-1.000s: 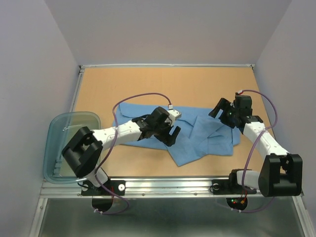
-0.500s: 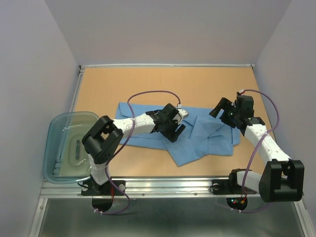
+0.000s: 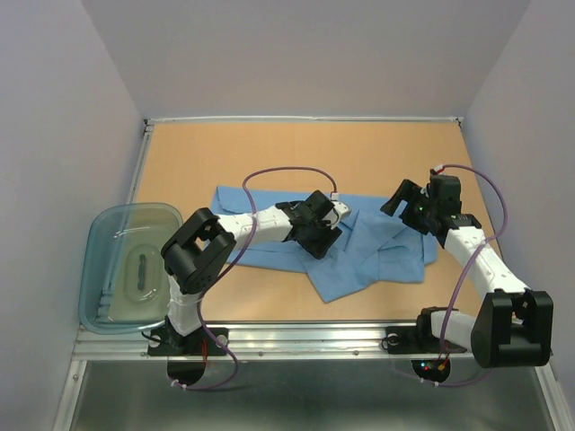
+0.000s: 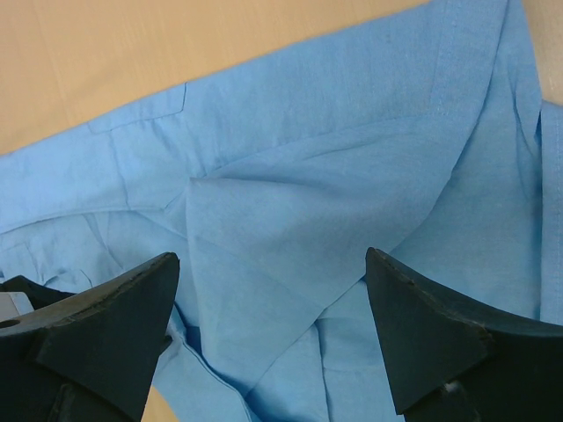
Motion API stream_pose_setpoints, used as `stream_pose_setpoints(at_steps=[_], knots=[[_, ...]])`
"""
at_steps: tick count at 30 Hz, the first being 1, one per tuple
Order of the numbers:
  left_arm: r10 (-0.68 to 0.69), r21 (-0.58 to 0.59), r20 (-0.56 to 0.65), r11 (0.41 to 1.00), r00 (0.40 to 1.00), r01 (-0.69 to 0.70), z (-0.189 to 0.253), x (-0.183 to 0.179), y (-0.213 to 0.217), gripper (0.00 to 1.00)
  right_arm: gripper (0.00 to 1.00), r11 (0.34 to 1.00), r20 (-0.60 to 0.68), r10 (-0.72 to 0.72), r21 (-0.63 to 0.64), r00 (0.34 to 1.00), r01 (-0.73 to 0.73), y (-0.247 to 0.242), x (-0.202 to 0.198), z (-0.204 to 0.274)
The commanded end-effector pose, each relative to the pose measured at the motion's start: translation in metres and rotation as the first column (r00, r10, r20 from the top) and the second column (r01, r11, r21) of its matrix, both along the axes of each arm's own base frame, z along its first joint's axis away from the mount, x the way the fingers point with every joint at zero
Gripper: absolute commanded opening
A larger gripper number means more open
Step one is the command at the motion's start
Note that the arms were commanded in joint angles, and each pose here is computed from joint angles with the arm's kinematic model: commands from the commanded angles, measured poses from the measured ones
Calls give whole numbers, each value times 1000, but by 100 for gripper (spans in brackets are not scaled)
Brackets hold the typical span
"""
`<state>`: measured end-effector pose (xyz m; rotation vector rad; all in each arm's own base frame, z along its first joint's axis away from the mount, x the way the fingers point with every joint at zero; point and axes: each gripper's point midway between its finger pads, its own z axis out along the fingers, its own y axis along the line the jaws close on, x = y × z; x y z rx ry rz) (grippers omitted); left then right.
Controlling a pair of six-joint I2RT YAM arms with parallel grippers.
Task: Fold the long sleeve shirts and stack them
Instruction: Fold the shirt
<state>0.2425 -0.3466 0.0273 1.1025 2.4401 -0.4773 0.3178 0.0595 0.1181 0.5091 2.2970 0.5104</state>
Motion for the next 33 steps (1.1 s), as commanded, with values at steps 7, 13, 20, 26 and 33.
stream_pose_setpoints(at_steps=[7, 13, 20, 26, 33], knots=[[38, 46, 11, 998, 999, -38, 2, 5, 1, 69, 91, 999, -2, 16, -28, 1000, -16, 0, -5, -7], [159, 5, 53, 987, 986, -159, 31, 12, 1, 73, 91, 999, 4, 20, -30, 1000, -20, 0, -5, -5], [387, -76, -15, 919, 922, -387, 63, 3, 13, 71, 91, 999, 38, 24, -37, 999, -23, -1, -4, 5], [488, -14, -50, 872, 872, -489, 45, -6, 30, 68, 91, 999, 40, 33, -29, 999, -32, 2, -5, 5], [519, 57, -49, 854, 853, -516, 29, -10, 44, 67, 91, 999, 46, 31, -31, 998, -30, 1, -6, 7]])
